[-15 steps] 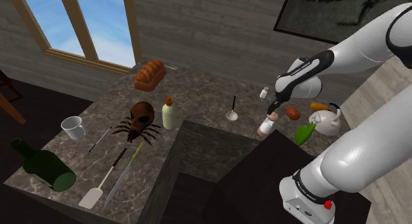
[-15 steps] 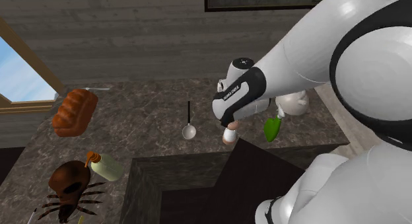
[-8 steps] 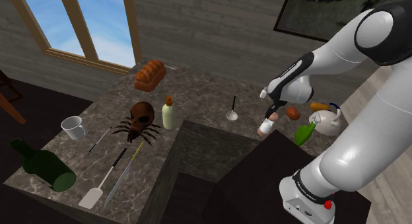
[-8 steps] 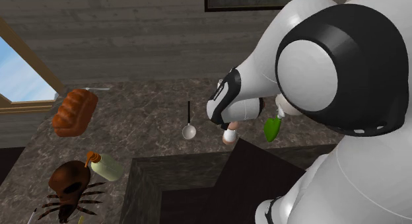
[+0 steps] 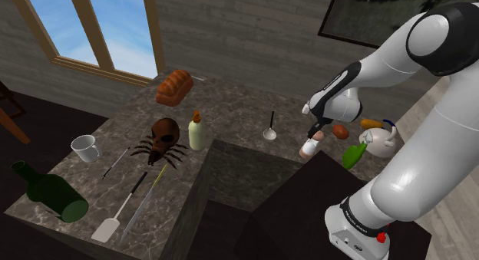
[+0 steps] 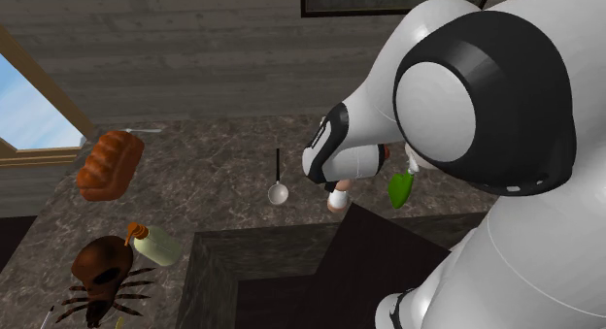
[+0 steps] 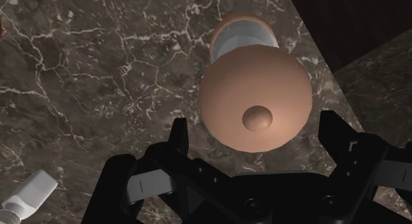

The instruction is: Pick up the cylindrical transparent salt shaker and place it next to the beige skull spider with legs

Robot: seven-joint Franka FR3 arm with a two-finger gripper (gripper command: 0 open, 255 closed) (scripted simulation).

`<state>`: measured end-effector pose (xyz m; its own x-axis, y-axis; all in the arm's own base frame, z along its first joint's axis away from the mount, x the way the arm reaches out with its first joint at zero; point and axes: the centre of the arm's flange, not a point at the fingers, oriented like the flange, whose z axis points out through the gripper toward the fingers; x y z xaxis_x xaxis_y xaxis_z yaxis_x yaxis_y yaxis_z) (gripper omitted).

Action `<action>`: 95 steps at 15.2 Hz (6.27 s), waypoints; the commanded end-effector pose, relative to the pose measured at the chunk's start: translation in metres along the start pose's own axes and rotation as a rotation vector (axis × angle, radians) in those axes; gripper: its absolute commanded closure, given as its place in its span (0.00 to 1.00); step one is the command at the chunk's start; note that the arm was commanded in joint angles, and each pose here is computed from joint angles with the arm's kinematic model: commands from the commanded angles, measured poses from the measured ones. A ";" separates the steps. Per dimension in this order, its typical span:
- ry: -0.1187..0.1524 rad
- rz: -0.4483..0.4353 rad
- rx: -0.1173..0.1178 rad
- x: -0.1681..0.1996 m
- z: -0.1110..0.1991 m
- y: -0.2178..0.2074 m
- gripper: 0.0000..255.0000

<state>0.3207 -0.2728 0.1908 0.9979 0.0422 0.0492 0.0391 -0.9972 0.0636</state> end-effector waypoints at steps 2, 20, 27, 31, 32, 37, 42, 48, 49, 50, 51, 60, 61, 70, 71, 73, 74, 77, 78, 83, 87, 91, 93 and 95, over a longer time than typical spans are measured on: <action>0.000 0.000 0.000 0.000 0.000 0.000 1.00; 0.000 0.000 0.000 0.003 -0.053 0.003 1.00; 0.000 0.000 0.000 0.004 -0.089 0.006 1.00; 0.000 0.000 0.000 0.005 -0.110 0.007 1.00; 0.000 0.000 0.000 0.006 -0.116 0.007 1.00; 0.000 0.000 0.000 0.007 -0.142 0.009 1.00; 0.000 0.000 0.000 0.008 -0.168 0.011 1.00; 0.000 0.000 0.000 0.010 -0.200 0.013 1.00; 0.000 0.000 0.000 0.010 -0.205 0.013 1.00; 0.000 0.000 0.000 0.010 -0.210 0.013 1.00; 0.000 0.000 0.000 0.011 -0.216 0.014 1.00; 0.000 0.000 0.000 0.013 -0.261 0.017 1.00; 0.000 0.000 0.000 0.020 -0.261 0.005 1.00; 0.000 0.000 0.000 0.083 -0.265 -0.095 1.00; 0.000 0.000 0.000 0.090 -0.265 -0.106 1.00; 0.000 0.000 0.000 0.104 -0.266 -0.128 1.00; 0.000 0.000 0.000 0.111 -0.266 -0.140 1.00; 0.000 0.000 0.000 0.133 -0.268 -0.173 1.00; 0.000 0.000 0.000 0.140 -0.268 -0.184 1.00; 0.000 0.000 0.000 0.175 -0.270 -0.240 1.00; 0.000 0.000 0.000 0.203 -0.272 -0.285 1.00; 0.000 0.000 0.000 0.231 -0.273 -0.329 1.00; 0.000 0.000 0.000 0.245 -0.274 -0.351 1.00; 0.000 0.000 0.000 0.259 -0.275 -0.374 1.00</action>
<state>0.5437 0.1154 0.4519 0.9978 0.0430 0.0495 0.0398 -0.9972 0.0640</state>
